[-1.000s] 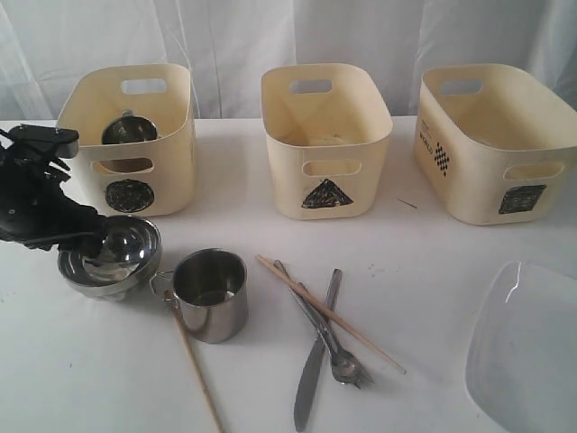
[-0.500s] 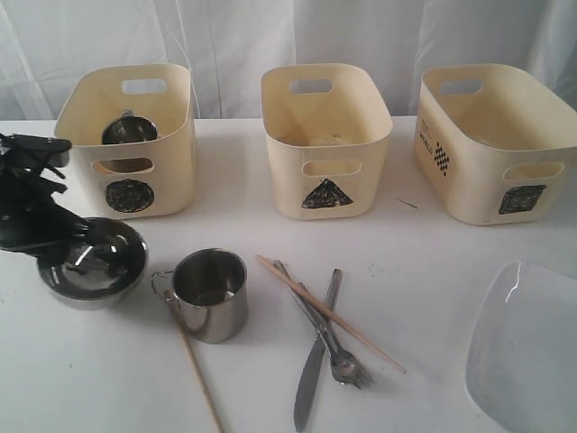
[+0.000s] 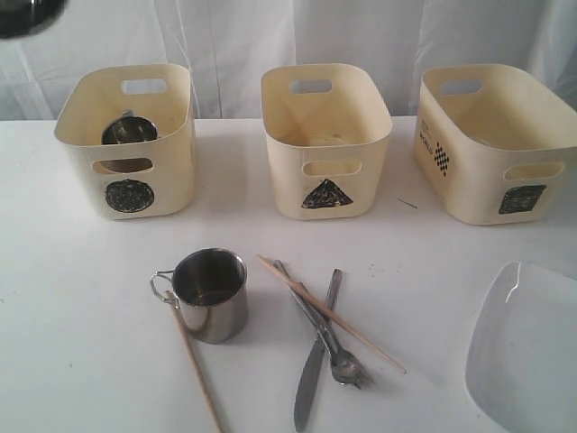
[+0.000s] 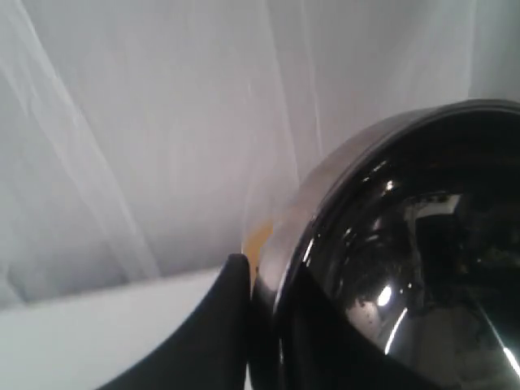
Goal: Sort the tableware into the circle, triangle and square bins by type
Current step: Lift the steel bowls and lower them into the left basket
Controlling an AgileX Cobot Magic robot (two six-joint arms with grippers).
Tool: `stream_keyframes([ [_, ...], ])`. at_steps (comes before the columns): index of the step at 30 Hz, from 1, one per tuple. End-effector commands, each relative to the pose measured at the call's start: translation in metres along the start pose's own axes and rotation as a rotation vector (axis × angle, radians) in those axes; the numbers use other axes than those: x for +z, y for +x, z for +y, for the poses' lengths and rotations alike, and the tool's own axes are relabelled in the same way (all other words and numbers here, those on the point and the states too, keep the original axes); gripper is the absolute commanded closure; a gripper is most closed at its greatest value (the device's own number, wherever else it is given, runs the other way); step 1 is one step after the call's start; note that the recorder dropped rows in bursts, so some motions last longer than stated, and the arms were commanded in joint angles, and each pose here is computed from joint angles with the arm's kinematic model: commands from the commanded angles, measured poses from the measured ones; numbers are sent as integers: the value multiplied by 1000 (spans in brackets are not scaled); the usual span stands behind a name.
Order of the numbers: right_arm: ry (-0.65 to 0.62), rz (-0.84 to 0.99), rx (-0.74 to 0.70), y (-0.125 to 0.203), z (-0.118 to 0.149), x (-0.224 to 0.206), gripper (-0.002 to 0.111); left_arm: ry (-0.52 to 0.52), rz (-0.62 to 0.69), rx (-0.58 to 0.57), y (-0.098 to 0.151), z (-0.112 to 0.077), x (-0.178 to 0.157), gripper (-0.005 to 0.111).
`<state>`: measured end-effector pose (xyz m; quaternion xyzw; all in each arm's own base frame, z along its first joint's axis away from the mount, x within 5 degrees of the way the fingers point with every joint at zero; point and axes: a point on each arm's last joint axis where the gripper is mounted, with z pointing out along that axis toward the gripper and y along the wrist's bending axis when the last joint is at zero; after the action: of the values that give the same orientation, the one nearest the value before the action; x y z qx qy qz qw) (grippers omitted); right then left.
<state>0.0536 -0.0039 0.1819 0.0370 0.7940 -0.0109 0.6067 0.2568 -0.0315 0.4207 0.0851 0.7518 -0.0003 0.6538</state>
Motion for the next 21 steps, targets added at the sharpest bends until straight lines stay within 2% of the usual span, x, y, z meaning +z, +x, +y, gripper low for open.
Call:
stream_keyframes([
  [1, -1, -5, -3, 0, 0, 0, 108, -13, -271, -18, -21, 2, 6, 107],
  [6, -1, -5, -3, 0, 0, 0, 108, -20, -351, 49, -6, -2, 49, 107],
  [10, -1, -5, -3, 0, 0, 0, 108, -48, -428, 174, 26, -7, 110, 107],
  [13, -1, -5, -3, 0, 0, 0, 108, -55, -312, 263, 64, -10, 161, 107],
  [16, -1, -5, -3, 0, 0, 0, 108, -31, -182, 268, 88, -12, 191, 107],
  [18, -1, -5, -3, 0, 0, 0, 108, -10, -97, 248, 96, -13, 203, 106],
  [21, -1, -5, -3, 0, 0, 0, 108, 9, -13, 189, 100, -13, 216, 95],
])
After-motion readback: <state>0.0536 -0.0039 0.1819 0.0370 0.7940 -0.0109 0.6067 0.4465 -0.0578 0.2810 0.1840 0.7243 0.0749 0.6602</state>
